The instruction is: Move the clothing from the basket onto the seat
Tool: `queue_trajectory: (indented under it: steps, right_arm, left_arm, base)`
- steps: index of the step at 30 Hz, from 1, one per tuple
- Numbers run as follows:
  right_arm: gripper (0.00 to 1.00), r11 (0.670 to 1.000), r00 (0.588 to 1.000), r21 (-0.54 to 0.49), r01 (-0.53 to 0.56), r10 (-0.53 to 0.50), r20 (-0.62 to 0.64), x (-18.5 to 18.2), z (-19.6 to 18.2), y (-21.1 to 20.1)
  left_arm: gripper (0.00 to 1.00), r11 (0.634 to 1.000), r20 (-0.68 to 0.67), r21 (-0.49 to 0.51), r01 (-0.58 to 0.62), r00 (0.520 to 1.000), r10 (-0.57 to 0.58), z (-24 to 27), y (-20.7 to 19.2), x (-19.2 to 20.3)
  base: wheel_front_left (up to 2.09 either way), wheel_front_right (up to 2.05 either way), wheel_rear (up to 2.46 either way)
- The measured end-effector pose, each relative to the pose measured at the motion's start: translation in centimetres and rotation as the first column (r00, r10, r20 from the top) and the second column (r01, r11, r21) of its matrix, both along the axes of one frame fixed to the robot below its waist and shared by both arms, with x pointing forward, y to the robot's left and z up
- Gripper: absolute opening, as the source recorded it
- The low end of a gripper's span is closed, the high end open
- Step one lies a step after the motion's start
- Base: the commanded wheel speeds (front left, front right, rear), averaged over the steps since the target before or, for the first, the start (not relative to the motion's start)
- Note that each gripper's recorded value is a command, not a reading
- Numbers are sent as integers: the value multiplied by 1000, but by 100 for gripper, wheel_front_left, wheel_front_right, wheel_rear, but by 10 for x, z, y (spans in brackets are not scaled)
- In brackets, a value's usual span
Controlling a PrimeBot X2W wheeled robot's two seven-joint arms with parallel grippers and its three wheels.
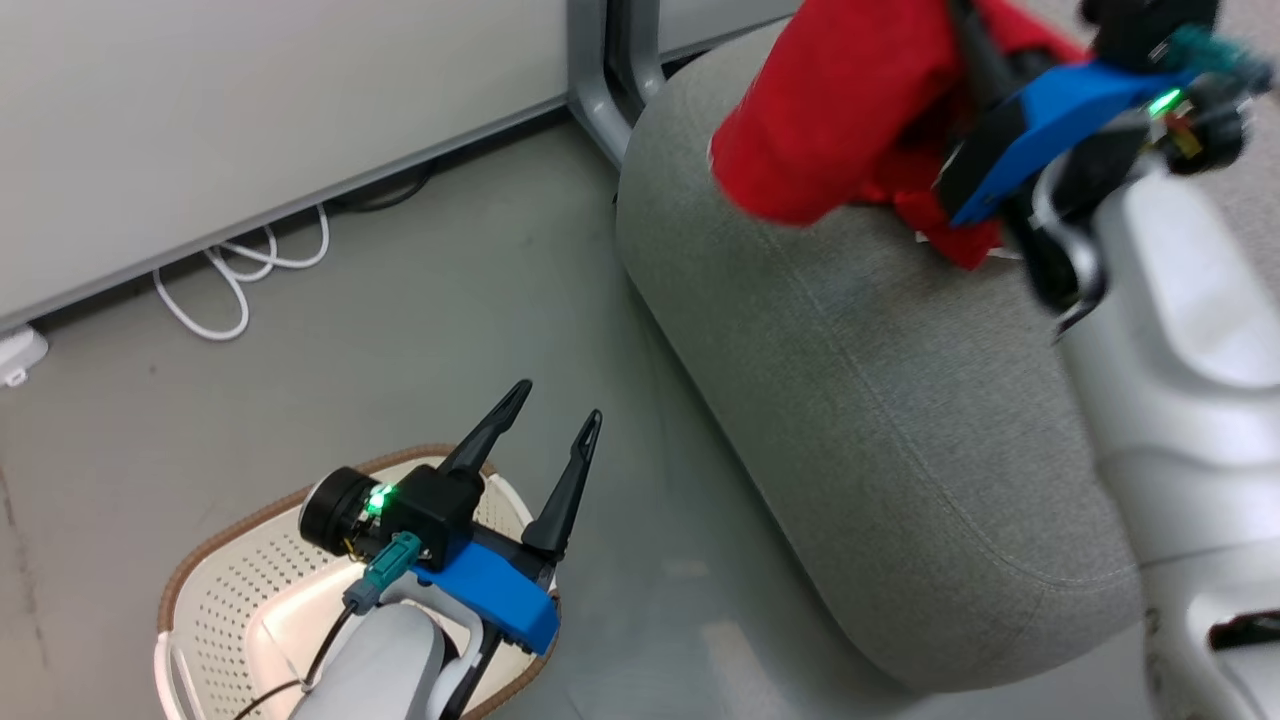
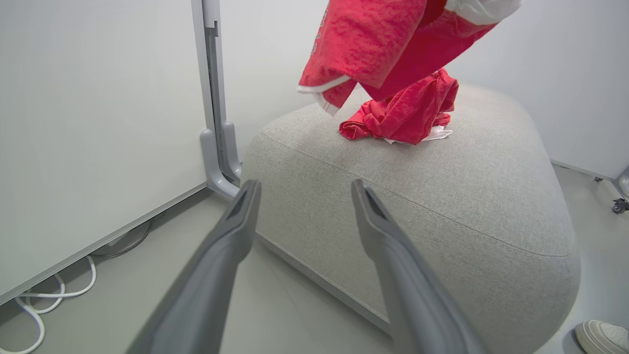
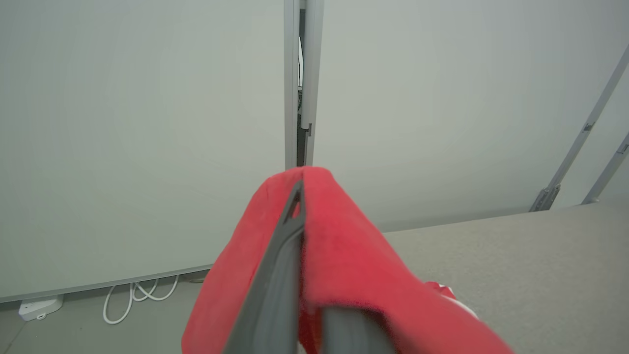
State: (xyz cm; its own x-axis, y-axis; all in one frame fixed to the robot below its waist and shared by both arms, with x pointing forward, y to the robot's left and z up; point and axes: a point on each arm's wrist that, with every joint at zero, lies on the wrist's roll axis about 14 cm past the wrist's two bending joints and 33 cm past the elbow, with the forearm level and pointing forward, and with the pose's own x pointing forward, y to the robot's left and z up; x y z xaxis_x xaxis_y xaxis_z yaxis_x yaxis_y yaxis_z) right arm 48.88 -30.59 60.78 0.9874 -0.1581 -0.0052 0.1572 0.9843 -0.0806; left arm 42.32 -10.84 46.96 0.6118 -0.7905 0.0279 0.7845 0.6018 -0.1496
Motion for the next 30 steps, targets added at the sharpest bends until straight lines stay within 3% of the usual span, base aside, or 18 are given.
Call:
queue_trajectory:
  steps: [5, 9, 13, 16, 22, 28, 29, 30]
  right_arm:
    - [0, 988, 989, -84, 131, -124, 80, 27, 56, -70]
    - [0, 963, 969, -121, 239, -228, 96, 33, 63, -119]
    - [0, 944, 952, -122, 308, -305, 40, 38, 25, -150]
    - [0, 927, 929, -90, 364, -368, -42, 29, -29, -169]
    - [0, 912, 887, -47, 408, -408, -219, 3, -132, -168]
    - [0, 910, 877, -44, 413, -410, -250, -14, -147, -163]
    - [2, 910, 877, -47, 411, -409, -253, -16, -146, -162]
    - [11, 912, 878, -50, 408, -407, -253, -17, -145, -161]
  left_arm:
    - [100, 1000, 15, -9, 17, 1000, -17, -6, 0, 16]
    - [100, 999, 28, -40, -16, 999, 17, -5, 11, 35]
    - [100, 999, 14, -25, -46, 999, 46, -22, 28, 47]
    - [100, 998, -5, -8, -62, 998, 62, -38, 39, 52]
    - [100, 996, -33, 24, -87, 996, 88, -60, 55, 59]
    - [100, 996, -24, 33, -77, 997, 78, -56, 55, 56]
    - [100, 997, -19, 31, -77, 997, 77, -54, 54, 56]
    - [100, 997, -14, 27, -77, 997, 77, -50, 53, 56]
  base:
    - [0, 0, 0]
    - [0, 0, 0]
    - [0, 0, 0]
    - [0, 0, 0]
    - [0, 0, 0]
    - [0, 0, 0]
    - [0, 0, 0]
    - [0, 0, 0]
